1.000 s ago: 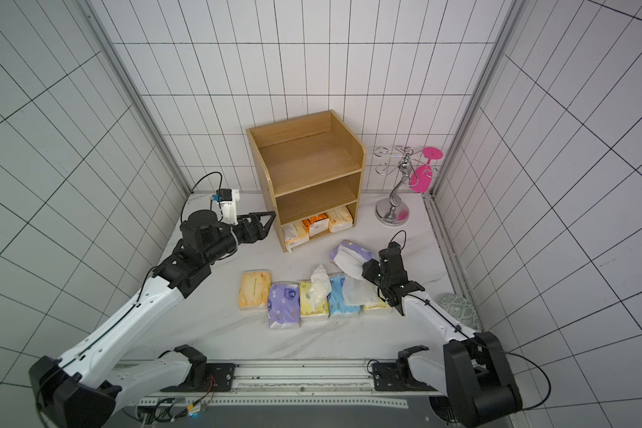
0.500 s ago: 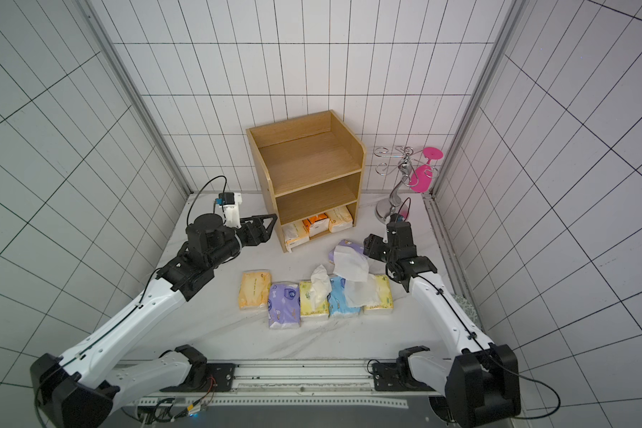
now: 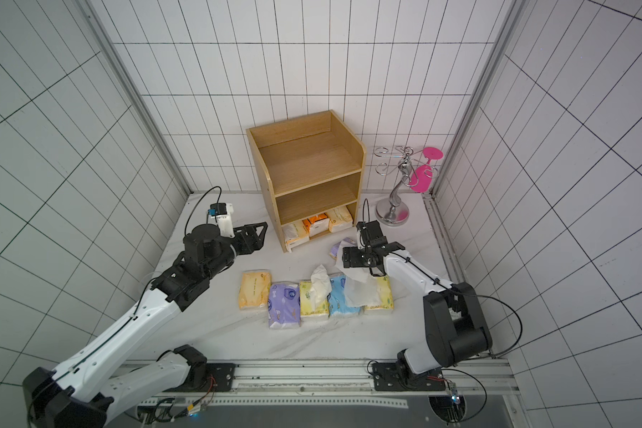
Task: Remove the tissue boxes from the shelf
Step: Adjust the box of tissues at the center of the board.
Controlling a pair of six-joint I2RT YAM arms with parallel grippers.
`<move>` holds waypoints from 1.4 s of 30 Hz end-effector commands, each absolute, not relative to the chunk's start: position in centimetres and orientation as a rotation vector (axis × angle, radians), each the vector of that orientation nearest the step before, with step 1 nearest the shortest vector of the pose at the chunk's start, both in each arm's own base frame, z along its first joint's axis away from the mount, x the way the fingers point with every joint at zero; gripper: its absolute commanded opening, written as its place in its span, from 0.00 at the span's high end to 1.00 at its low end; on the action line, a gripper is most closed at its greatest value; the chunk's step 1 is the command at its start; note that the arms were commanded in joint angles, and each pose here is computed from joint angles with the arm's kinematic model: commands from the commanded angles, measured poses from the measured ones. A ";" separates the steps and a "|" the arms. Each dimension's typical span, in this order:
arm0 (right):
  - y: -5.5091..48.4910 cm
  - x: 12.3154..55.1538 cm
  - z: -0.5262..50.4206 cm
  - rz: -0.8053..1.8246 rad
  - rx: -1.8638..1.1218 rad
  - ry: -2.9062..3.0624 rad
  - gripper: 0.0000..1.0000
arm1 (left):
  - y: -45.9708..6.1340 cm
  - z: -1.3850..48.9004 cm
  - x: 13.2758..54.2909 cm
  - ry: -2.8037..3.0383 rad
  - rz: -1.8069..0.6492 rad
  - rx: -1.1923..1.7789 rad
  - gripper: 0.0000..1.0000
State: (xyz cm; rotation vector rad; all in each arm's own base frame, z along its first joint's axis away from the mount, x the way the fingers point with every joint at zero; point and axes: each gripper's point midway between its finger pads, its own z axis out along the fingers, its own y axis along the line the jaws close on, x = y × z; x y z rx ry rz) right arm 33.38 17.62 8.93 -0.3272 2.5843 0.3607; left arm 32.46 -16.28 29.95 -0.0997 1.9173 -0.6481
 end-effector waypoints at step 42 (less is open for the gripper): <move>13.3 37.1 7.5 0.360 -0.134 2.651 0.18 | -18.4 29.3 32.4 1.957 -0.673 -0.048 0.13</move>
